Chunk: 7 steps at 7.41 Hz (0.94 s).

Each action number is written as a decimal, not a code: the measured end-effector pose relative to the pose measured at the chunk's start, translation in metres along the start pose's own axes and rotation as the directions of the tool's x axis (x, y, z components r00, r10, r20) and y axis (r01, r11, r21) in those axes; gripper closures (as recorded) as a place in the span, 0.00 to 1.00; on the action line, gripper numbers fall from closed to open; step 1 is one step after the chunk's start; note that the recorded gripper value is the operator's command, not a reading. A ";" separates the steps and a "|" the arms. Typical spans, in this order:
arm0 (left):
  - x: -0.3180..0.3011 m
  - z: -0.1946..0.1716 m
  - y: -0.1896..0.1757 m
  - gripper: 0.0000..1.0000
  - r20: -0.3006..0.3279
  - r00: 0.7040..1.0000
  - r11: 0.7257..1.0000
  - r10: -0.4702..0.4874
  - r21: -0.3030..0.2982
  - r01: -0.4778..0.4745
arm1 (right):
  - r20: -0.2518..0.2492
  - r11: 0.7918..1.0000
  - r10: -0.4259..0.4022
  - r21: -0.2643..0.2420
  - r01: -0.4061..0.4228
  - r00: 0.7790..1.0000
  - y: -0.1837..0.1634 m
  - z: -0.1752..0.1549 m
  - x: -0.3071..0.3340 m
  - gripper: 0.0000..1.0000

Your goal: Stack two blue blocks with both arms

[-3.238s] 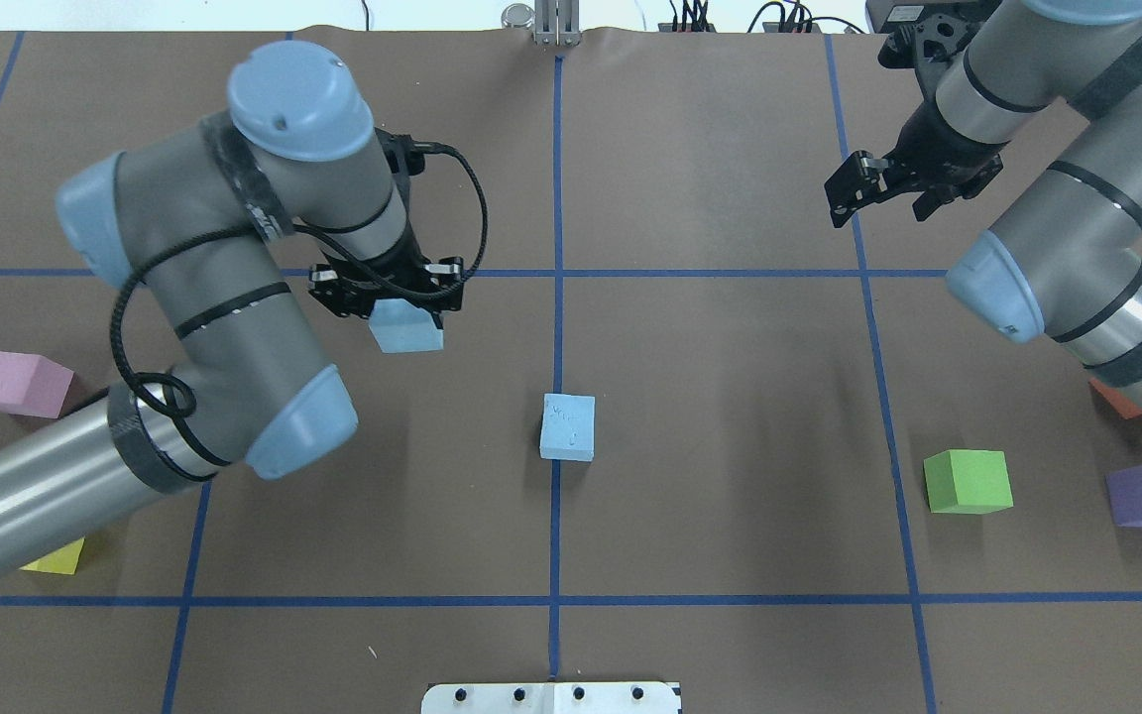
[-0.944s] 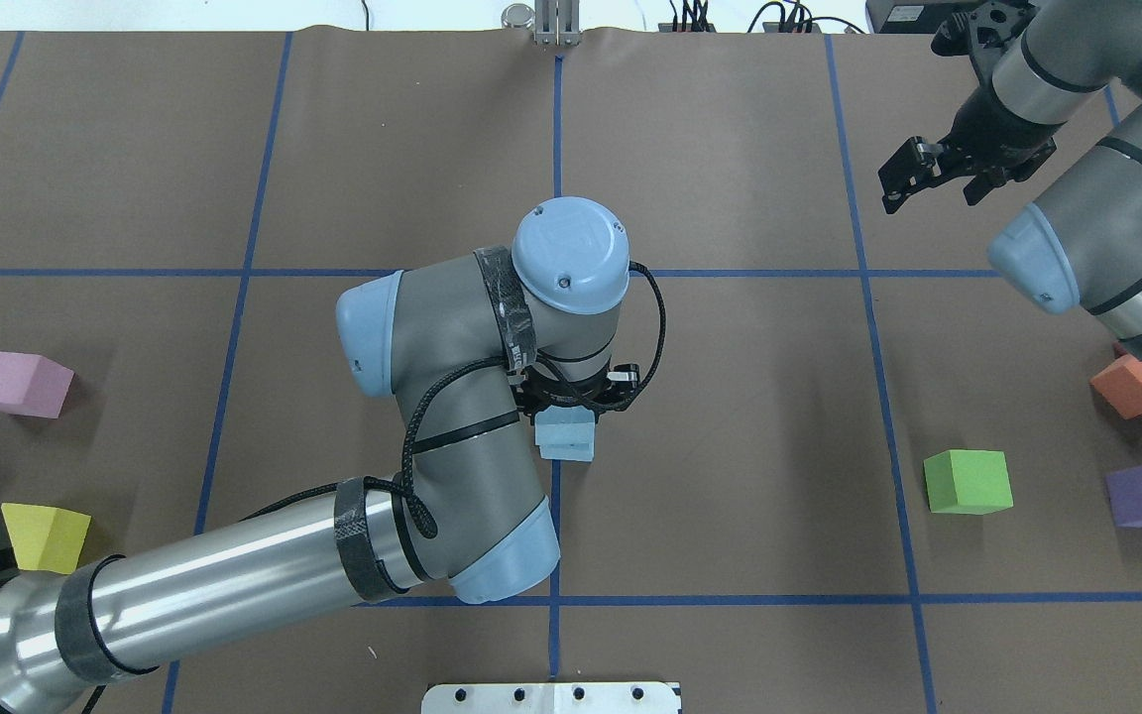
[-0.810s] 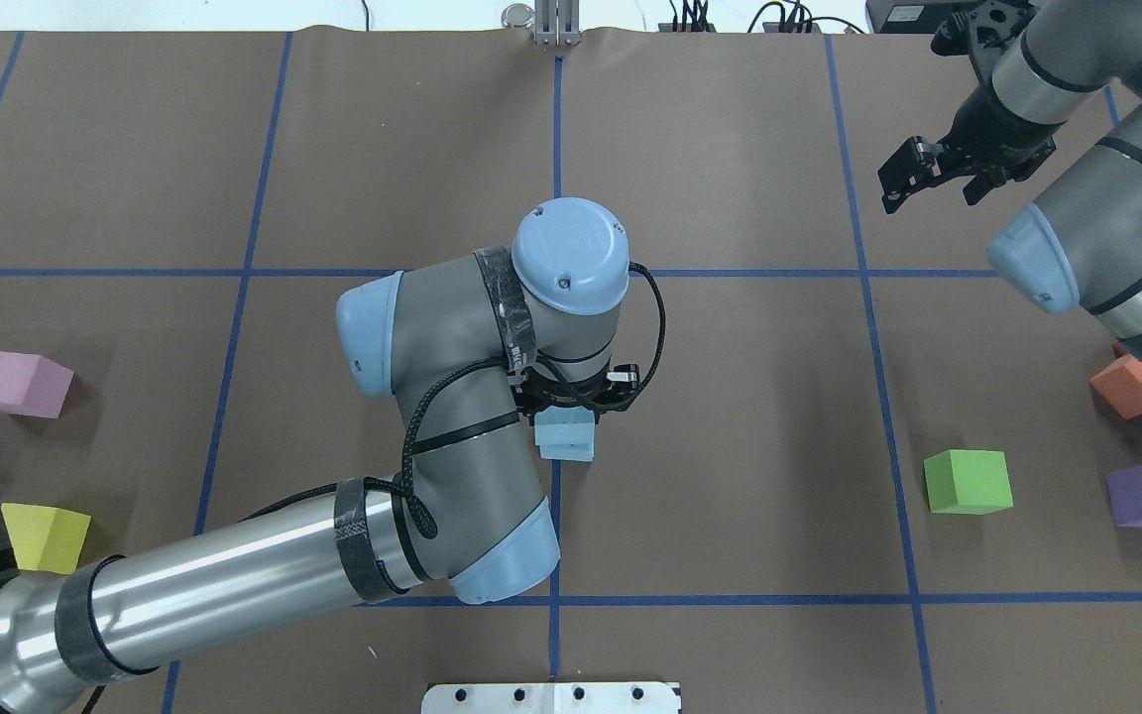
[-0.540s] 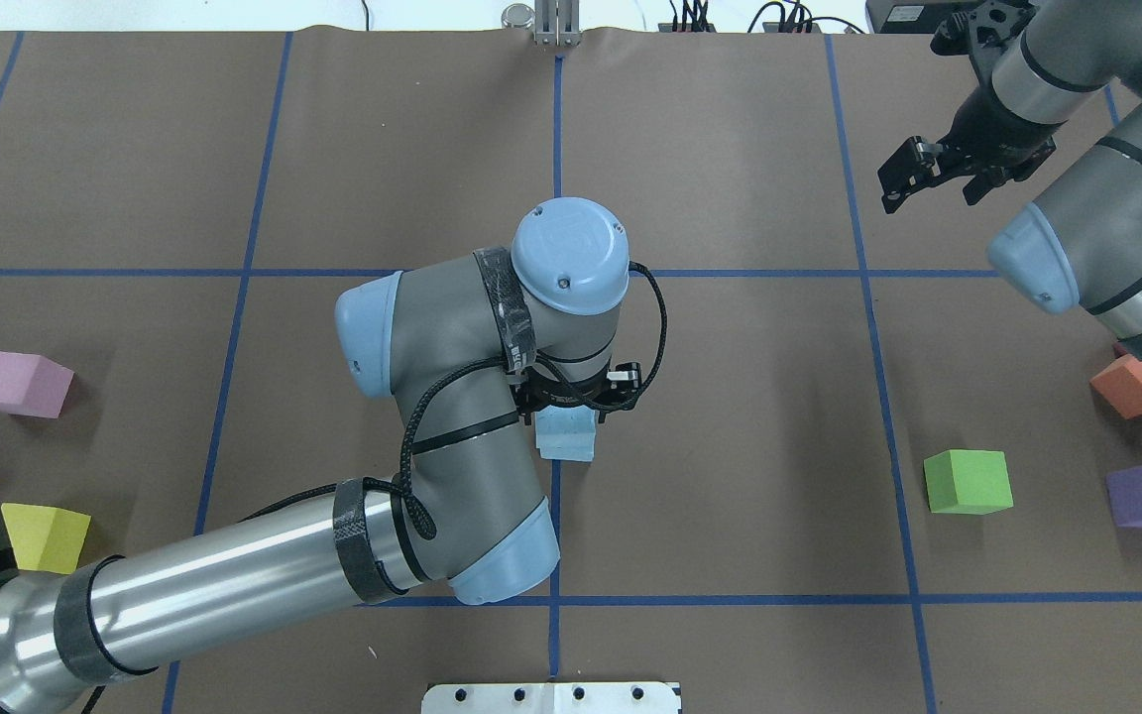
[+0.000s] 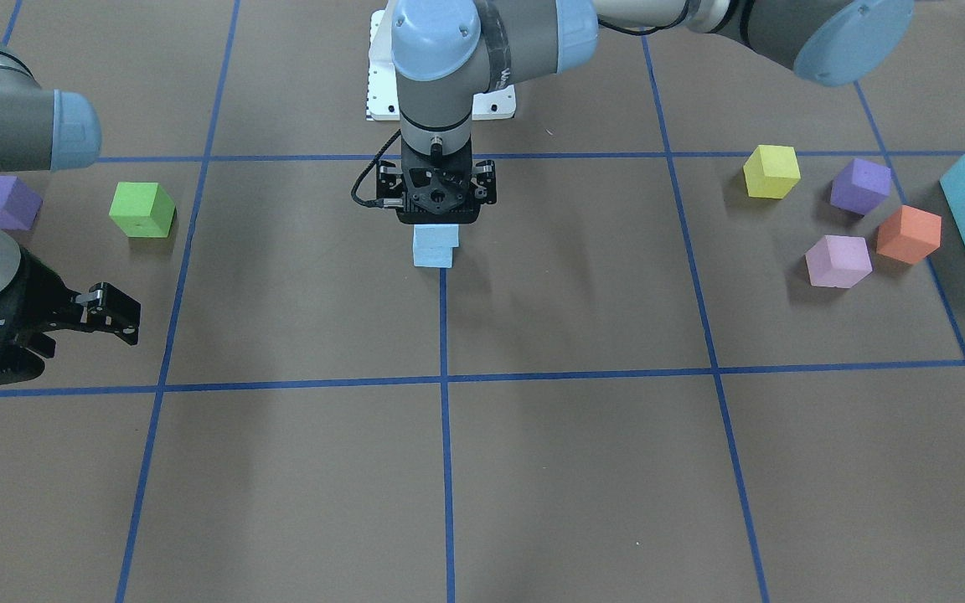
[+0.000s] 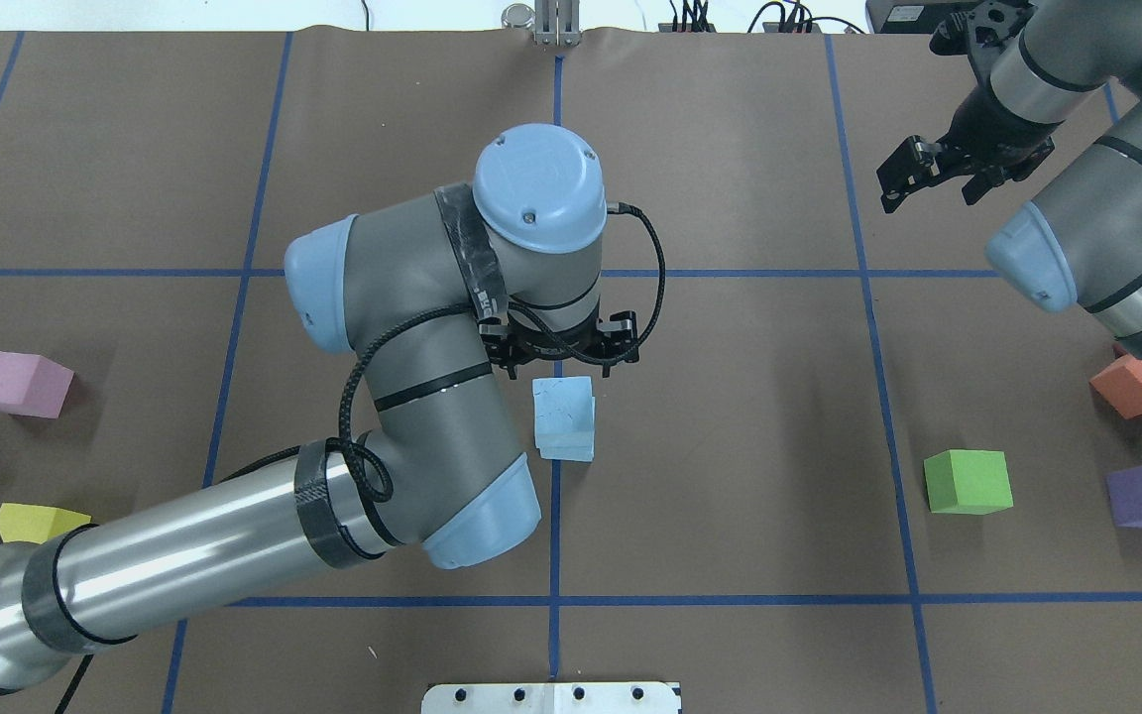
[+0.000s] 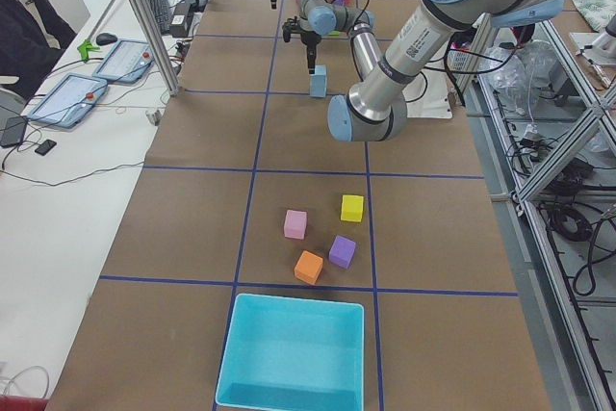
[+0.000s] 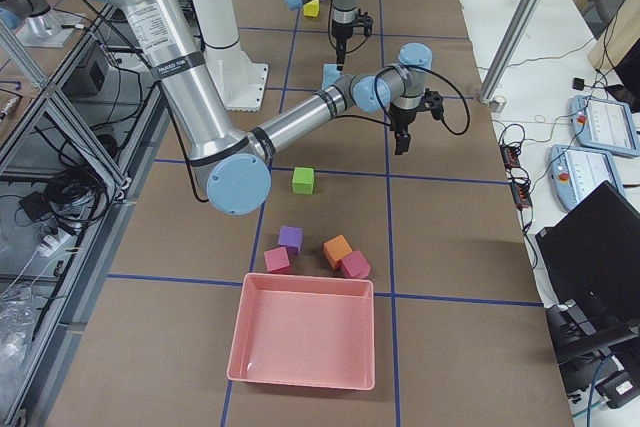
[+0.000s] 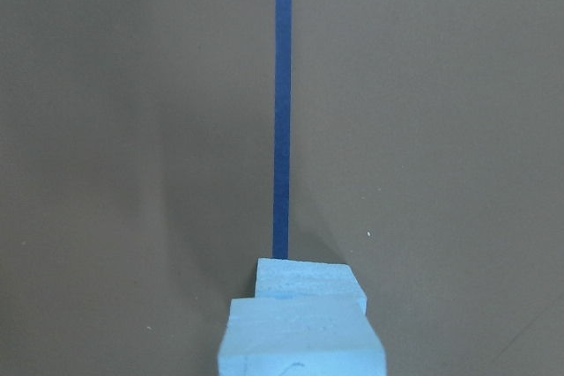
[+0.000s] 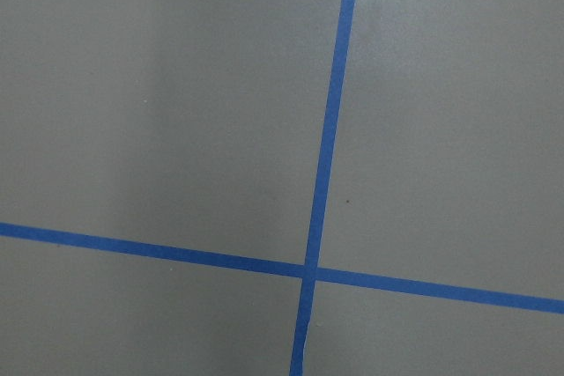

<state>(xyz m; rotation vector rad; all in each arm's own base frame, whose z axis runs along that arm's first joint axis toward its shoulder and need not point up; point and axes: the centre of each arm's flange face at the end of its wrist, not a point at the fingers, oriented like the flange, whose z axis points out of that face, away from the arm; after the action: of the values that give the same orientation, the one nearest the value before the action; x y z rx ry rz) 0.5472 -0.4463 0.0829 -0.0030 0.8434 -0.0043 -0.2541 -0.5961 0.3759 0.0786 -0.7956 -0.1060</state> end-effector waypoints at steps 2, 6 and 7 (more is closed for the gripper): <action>-0.076 -0.063 -0.062 0.03 -0.001 0.999 0.999 0.038 0.007 -0.038 | -0.004 1.000 0.004 -0.005 -0.004 1.000 0.000 0.003 0.003 0.00; -0.402 -0.142 -0.182 0.03 0.069 0.980 0.982 0.186 0.035 -0.188 | 0.012 1.000 -0.003 0.002 0.003 1.000 -0.033 -0.016 0.092 0.00; -0.479 -0.156 -0.192 0.03 0.090 0.977 0.979 0.195 0.034 -0.199 | 0.014 1.000 -0.006 0.007 0.006 1.000 -0.044 -0.030 0.143 0.00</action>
<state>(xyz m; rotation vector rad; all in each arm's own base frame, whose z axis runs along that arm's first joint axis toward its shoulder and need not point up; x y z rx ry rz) 0.1121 -0.6360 0.3376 0.1204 0.7537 0.1633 -0.1366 -0.6569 0.4513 0.0871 -0.8104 -0.1091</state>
